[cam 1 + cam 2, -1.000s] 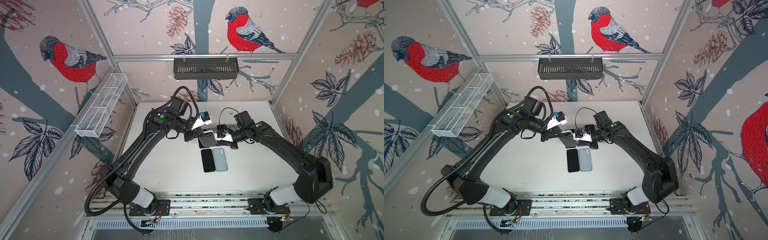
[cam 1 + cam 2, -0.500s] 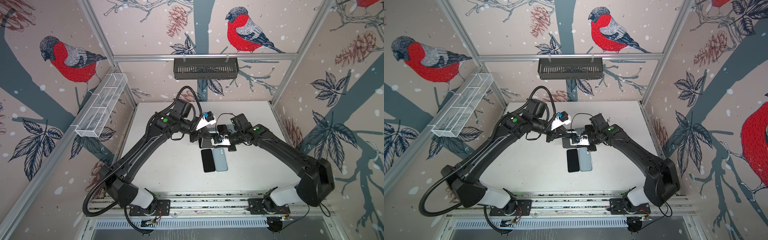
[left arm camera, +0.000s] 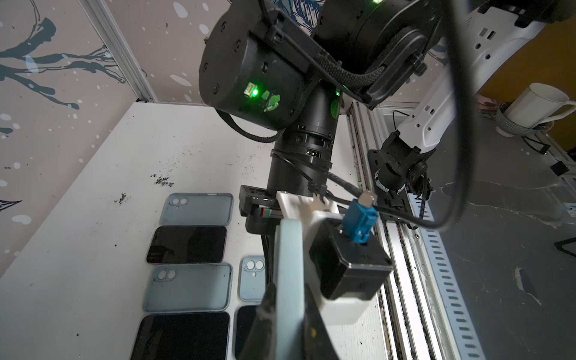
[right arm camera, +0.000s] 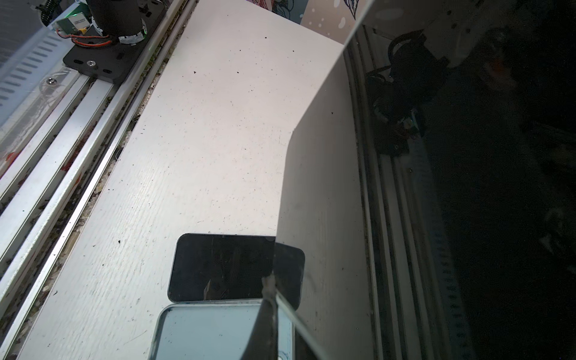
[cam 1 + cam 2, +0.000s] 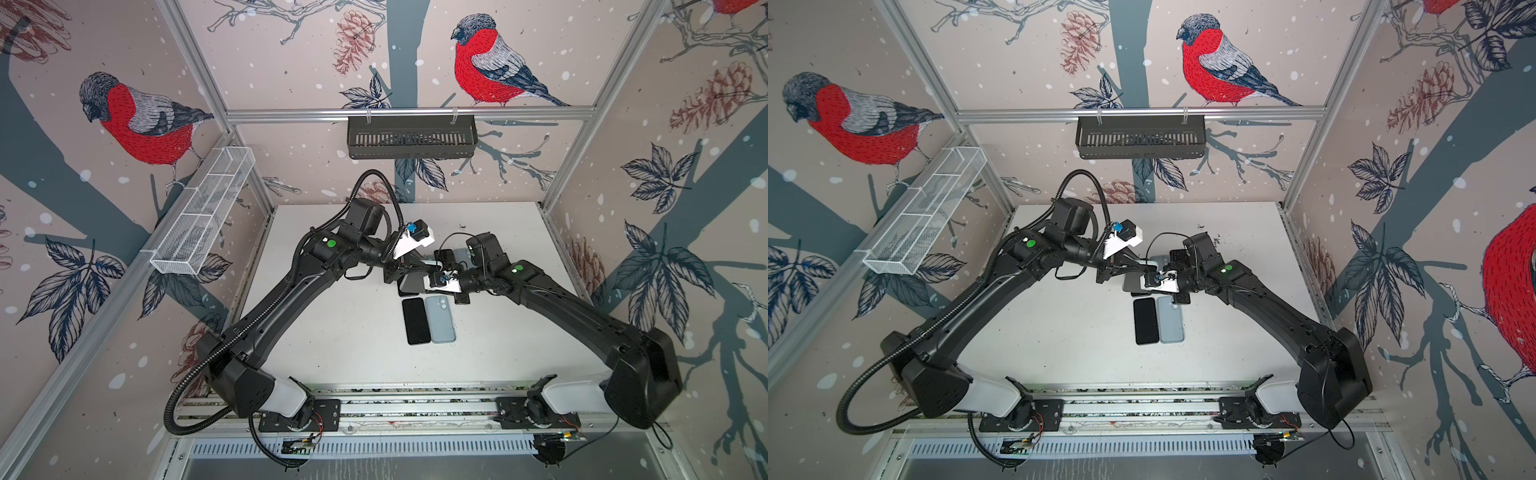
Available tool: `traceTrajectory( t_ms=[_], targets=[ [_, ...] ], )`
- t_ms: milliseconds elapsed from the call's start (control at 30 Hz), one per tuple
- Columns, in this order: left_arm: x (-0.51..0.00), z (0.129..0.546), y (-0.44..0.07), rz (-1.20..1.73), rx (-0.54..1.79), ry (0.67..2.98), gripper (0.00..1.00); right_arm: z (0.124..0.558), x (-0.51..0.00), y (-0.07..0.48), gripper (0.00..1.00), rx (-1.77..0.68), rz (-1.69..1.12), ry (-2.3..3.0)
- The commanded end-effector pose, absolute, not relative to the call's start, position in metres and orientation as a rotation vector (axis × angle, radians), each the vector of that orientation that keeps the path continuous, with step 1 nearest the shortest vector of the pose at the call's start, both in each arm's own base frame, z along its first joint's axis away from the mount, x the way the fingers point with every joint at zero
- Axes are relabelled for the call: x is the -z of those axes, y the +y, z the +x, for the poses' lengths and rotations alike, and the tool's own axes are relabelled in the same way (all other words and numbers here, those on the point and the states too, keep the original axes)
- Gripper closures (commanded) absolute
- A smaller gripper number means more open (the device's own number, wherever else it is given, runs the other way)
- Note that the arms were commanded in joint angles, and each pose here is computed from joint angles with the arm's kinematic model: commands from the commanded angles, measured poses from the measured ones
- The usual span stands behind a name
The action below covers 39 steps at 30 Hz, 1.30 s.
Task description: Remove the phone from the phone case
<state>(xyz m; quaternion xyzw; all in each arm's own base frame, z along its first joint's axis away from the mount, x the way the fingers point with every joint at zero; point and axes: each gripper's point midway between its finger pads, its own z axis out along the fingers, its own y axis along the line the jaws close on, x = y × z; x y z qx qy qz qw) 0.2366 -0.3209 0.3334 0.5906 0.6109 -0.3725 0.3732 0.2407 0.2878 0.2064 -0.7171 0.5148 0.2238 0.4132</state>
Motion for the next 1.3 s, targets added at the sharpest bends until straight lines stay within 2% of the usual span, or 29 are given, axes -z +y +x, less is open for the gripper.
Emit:
traceTrajectory(
  t_ms=[0,800,1033,1167,1267],
  targets=[
    [-0.337,0.227,-0.328,1.510,1.066,1.551,1.00,0.250,-0.244,0.304,0.99,-0.526,-1.714,1.115],
    [-0.334,0.238,-0.342,1.448,1.158,1.552,1.00,0.263,-0.245,0.298,0.83,-0.452,-1.644,1.144],
    [-0.346,0.250,-0.336,1.371,1.193,1.558,1.00,0.266,-0.246,0.278,0.65,-0.473,-1.536,1.235],
    [-0.370,0.261,-0.325,1.271,1.218,1.513,1.00,0.263,-0.250,0.263,0.51,-0.512,-1.399,1.294],
    [-0.390,0.271,-0.316,1.175,1.263,1.486,1.00,0.264,-0.258,0.251,0.45,-0.572,-1.272,1.337]
  ],
)
